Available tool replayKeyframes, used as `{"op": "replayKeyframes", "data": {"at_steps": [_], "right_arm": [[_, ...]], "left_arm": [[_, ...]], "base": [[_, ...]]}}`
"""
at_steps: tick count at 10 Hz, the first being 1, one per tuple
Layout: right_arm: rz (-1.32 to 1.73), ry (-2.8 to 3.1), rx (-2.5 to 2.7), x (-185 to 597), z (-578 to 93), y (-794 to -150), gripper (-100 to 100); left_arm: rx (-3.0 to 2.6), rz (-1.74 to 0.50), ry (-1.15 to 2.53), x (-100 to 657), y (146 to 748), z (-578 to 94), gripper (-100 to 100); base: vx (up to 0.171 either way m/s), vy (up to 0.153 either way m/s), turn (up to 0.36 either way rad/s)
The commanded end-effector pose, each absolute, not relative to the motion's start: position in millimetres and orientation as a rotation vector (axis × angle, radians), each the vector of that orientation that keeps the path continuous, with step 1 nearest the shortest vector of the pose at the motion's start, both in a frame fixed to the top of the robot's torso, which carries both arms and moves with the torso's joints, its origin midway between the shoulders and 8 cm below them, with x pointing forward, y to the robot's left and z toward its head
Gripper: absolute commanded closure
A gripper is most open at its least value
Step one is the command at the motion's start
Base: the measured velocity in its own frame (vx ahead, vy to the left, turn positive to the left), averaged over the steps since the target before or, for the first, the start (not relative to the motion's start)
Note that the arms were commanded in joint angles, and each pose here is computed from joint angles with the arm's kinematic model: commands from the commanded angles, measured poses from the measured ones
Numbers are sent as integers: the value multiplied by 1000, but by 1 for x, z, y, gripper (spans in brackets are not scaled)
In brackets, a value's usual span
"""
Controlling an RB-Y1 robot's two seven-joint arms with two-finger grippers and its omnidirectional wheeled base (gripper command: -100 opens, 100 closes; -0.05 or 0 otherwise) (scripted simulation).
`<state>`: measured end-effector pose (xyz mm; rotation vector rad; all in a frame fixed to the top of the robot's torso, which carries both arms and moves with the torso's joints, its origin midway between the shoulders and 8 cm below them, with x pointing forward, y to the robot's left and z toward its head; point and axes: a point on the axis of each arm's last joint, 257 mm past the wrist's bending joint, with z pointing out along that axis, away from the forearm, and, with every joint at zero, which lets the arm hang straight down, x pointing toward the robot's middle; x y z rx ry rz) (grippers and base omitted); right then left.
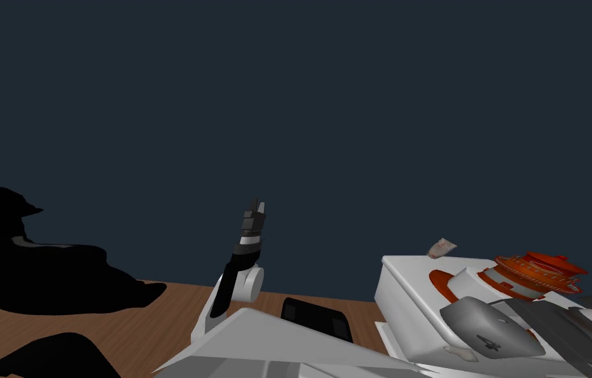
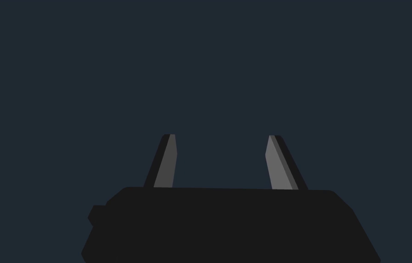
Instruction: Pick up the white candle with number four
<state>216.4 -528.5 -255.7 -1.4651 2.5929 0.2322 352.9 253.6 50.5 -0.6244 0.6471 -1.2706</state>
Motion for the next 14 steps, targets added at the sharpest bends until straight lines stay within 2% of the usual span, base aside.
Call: {"op": "replayKeyframes", "data": {"at_steps": [1, 8, 9, 13, 14], "right_arm": [[216, 2567, -1466, 224, -254, -526, -100], [235, 2602, -1441, 203, -269, -532, -100], [233, 2601, -1442, 203, -269, -532, 100], [230, 2601, -1442, 203, -269, -533, 100], [229, 2601, -1442, 203, -269, -533, 0]], "left_arm": [[-624, -1271, 647, 353, 254, 50, 0], [-624, -1271, 647, 353, 254, 50, 0], [-624, -1271, 647, 353, 254, 50, 0], [-624, -1271, 647, 353, 254, 50, 0], [-624, -1271, 647, 353, 254, 50, 0]], "base": [[10, 14, 2], [3, 3, 20], [0, 0, 0], [0, 0, 0], [0, 0, 0]]}}
